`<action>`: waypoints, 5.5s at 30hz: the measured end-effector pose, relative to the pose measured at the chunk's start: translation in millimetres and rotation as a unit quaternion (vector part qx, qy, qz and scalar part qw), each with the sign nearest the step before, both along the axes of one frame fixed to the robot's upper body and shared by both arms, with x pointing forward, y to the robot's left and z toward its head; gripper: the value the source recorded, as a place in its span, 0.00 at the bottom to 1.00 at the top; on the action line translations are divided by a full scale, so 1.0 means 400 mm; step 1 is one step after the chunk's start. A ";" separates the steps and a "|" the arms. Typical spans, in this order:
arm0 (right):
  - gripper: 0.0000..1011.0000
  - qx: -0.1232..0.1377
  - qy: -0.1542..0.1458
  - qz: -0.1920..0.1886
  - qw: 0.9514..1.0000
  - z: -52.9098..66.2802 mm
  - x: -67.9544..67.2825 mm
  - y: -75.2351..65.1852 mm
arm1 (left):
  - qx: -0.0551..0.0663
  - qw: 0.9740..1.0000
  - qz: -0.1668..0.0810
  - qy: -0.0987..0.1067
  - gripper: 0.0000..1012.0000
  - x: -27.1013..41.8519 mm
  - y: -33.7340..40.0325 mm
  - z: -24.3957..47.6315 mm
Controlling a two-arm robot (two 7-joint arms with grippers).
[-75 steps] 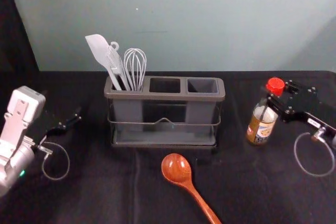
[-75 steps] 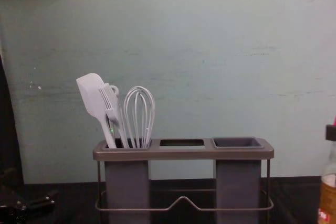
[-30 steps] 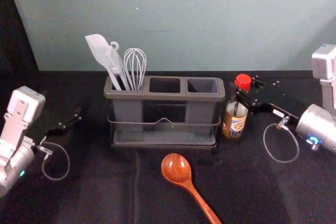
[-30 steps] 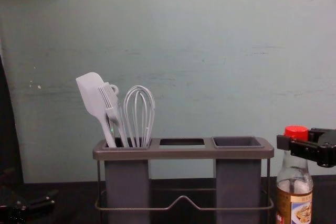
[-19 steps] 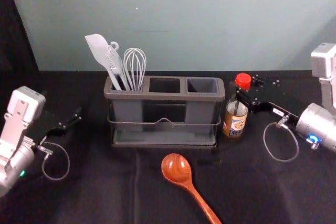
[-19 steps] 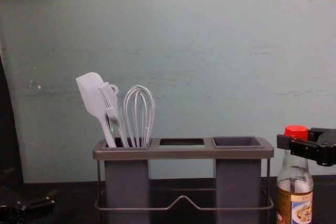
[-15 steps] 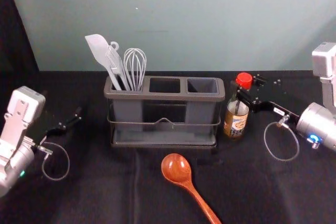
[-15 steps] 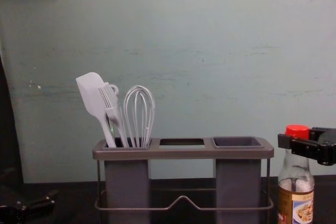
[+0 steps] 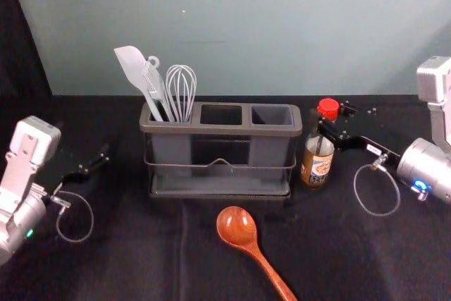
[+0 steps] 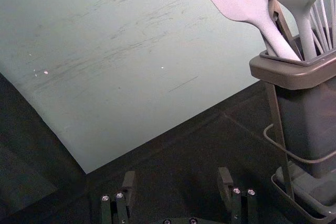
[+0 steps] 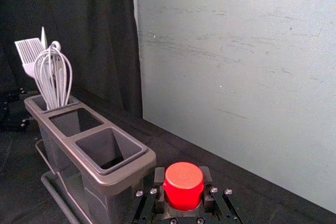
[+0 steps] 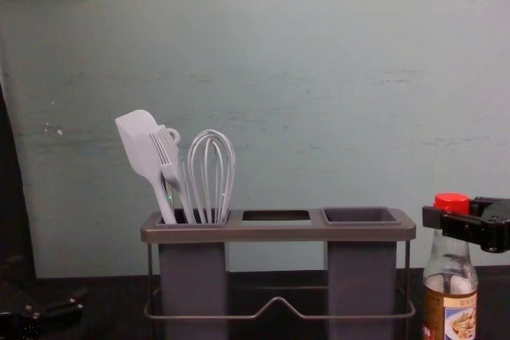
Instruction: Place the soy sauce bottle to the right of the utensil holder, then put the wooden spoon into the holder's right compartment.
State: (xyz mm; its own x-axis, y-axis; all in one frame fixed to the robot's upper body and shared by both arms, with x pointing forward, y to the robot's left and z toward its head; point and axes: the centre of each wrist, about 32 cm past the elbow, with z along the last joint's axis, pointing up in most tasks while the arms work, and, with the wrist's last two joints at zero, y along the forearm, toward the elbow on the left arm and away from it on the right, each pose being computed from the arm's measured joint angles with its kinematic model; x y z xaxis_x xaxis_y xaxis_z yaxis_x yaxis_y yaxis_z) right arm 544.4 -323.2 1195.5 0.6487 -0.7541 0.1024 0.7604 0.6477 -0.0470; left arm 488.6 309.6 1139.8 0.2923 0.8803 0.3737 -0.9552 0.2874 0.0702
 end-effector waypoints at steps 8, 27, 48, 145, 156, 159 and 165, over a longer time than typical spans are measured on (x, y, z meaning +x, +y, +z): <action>0.44 0.000 -0.002 0.000 1.000 0.001 0.000 -0.001 | 0.000 1.000 0.000 0.000 1.00 0.000 0.000 0.000; 0.99 0.000 -0.003 0.002 1.000 0.001 -0.001 -0.001 | 0.000 1.000 0.000 0.000 1.00 0.000 0.000 0.000; 0.99 0.000 -0.003 0.002 1.000 0.001 -0.001 -0.001 | 0.000 1.000 0.000 0.000 1.00 0.000 0.000 0.000; 0.99 -0.277 0.337 0.049 0.899 0.190 -0.035 0.453 | 0.000 1.000 0.000 0.000 1.00 0.000 0.000 0.000; 0.99 -0.281 0.341 0.046 0.896 0.170 -0.023 0.464 | 0.000 1.000 0.000 0.000 1.00 0.000 0.000 0.000; 0.99 -0.282 0.341 0.045 0.896 0.166 -0.021 0.465 | 0.000 1.000 0.000 0.000 1.00 0.000 0.000 0.000; 0.99 -0.282 0.343 0.041 0.895 0.158 -0.016 0.463 | 0.000 1.000 0.000 0.000 1.00 0.000 0.000 0.000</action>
State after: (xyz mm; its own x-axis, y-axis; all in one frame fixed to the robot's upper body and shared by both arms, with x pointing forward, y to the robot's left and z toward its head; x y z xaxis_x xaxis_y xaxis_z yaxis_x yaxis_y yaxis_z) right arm 538.1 -138.1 1258.6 0.7554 -0.6553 0.0082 0.3780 0.4254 -0.8223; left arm 488.6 309.7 1139.8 0.2923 0.8803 0.3738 -0.9552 0.2874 0.0702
